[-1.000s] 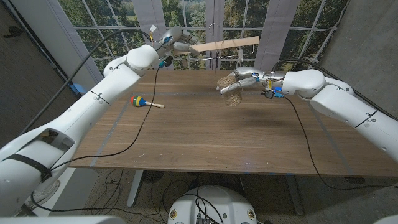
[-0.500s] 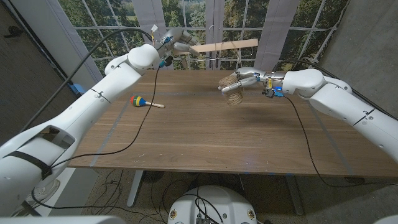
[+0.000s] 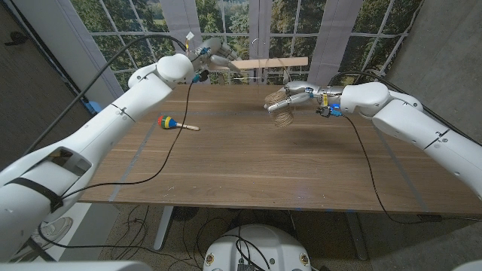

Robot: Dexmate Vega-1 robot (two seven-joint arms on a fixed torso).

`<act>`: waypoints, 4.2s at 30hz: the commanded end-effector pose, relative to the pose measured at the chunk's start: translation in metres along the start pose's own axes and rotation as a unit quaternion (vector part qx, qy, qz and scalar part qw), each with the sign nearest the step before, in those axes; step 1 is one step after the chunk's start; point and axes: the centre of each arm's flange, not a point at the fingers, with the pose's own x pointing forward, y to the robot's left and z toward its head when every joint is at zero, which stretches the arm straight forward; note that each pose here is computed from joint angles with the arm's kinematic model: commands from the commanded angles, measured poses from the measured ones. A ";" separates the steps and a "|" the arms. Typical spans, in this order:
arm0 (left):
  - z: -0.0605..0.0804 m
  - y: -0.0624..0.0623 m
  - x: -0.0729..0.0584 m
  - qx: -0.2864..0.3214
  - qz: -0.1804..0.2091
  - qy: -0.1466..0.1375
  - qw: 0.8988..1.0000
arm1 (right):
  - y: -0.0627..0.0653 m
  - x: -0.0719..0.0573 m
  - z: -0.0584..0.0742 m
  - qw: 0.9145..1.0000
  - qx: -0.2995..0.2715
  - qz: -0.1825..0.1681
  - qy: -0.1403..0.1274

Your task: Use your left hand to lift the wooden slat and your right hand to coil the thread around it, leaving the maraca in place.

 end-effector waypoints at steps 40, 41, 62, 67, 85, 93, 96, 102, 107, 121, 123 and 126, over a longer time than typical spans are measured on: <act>-0.039 -0.052 0.015 0.045 -0.100 0.121 0.987 | 0.036 0.020 0.015 0.950 -0.216 -0.023 0.226; -0.040 -0.054 0.015 0.040 -0.100 0.122 0.987 | 0.037 0.021 0.016 0.947 -0.222 -0.023 0.229; -0.052 -0.068 0.019 0.091 -0.147 0.157 0.972 | 0.060 0.044 0.012 0.936 -0.257 0.025 0.239; -0.051 -0.073 0.021 0.122 -0.154 0.162 0.967 | 0.064 0.048 0.010 0.935 -0.257 0.036 0.241; -0.056 -0.090 0.022 0.147 -0.178 0.160 0.960 | 0.078 0.058 0.003 0.935 -0.262 0.049 0.234; -0.049 -0.094 0.022 0.216 -0.180 0.166 0.945 | 0.081 0.061 0.000 0.935 -0.259 0.057 0.237; -0.048 -0.097 0.022 0.226 -0.183 0.162 0.943 | 0.082 0.061 -0.002 0.937 -0.252 0.060 0.234; -0.048 -0.099 0.023 0.236 -0.188 0.165 0.939 | 0.083 0.061 -0.006 0.946 -0.229 0.067 0.218; -0.043 -0.100 0.022 0.265 -0.210 0.161 0.927 | 0.084 0.061 -0.008 0.946 -0.226 0.068 0.221; -0.035 -0.103 0.016 0.271 -0.220 0.151 0.925 | 0.087 0.061 -0.012 0.943 -0.225 0.080 0.233; -0.034 -0.104 0.015 0.271 -0.214 0.150 0.926 | 0.088 0.062 -0.013 0.941 -0.227 0.083 0.237; -0.033 -0.104 0.013 0.266 -0.216 0.148 0.928 | 0.090 0.063 -0.014 0.936 -0.234 0.088 0.248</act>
